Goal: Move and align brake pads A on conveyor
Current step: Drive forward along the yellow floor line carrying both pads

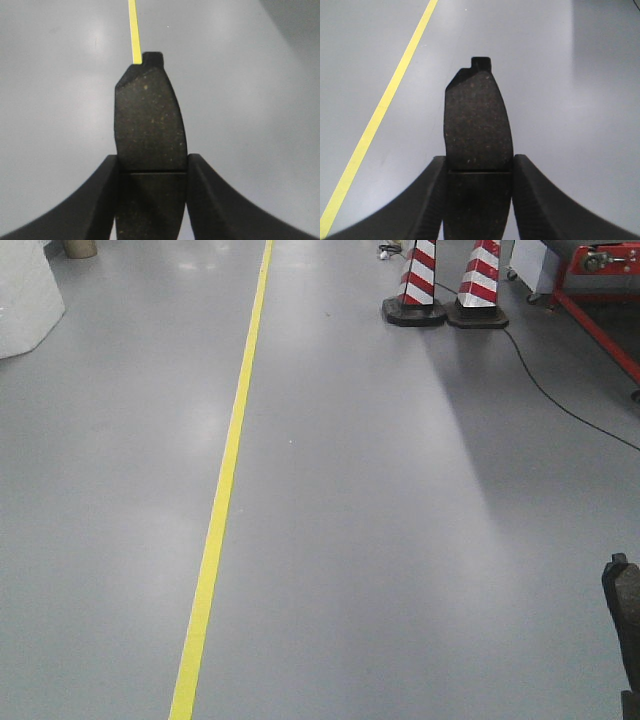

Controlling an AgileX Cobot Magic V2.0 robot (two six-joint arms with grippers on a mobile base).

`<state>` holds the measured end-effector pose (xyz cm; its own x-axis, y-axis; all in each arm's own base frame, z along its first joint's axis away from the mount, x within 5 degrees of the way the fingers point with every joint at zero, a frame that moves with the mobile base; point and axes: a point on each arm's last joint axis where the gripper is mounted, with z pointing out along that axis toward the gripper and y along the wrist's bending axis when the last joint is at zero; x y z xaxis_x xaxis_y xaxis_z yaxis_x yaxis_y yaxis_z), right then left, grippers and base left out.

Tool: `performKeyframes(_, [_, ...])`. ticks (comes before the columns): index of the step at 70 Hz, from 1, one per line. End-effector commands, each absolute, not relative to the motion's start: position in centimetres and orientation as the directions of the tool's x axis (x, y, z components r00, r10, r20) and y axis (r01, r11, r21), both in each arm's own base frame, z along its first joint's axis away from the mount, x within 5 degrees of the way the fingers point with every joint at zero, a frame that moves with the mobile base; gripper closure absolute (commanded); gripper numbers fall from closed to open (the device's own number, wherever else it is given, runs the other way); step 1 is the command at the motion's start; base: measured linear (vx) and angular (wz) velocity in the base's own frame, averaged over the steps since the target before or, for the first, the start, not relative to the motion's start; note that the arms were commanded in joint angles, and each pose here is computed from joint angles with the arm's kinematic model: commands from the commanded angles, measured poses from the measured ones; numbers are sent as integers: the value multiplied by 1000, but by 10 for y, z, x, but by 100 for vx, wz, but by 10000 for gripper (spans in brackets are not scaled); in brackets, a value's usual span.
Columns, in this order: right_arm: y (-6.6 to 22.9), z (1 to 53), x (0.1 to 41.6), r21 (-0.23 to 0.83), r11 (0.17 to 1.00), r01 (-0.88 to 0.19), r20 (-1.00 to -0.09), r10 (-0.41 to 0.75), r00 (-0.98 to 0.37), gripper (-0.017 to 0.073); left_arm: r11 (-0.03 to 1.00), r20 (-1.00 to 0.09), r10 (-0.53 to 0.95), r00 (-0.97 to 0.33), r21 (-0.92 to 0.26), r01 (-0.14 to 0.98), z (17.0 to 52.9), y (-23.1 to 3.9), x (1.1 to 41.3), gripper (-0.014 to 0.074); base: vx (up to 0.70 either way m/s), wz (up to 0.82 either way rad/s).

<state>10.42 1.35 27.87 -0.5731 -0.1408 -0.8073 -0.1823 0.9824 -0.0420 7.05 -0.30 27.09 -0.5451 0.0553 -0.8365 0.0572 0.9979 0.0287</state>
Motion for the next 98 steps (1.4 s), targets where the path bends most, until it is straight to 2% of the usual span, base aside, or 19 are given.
performKeyframes(1, [13,295,109,-57,984,-167,-867,-132,-481,322,998,-890,44,-454,21,55,286,-4,75,438,48,1])
performKeyframes(98, [13,295,109,-57,984,-167,-867,-132,-481,322,998,-890,44,-454,21,55,286,-4,75,438,53,-1])
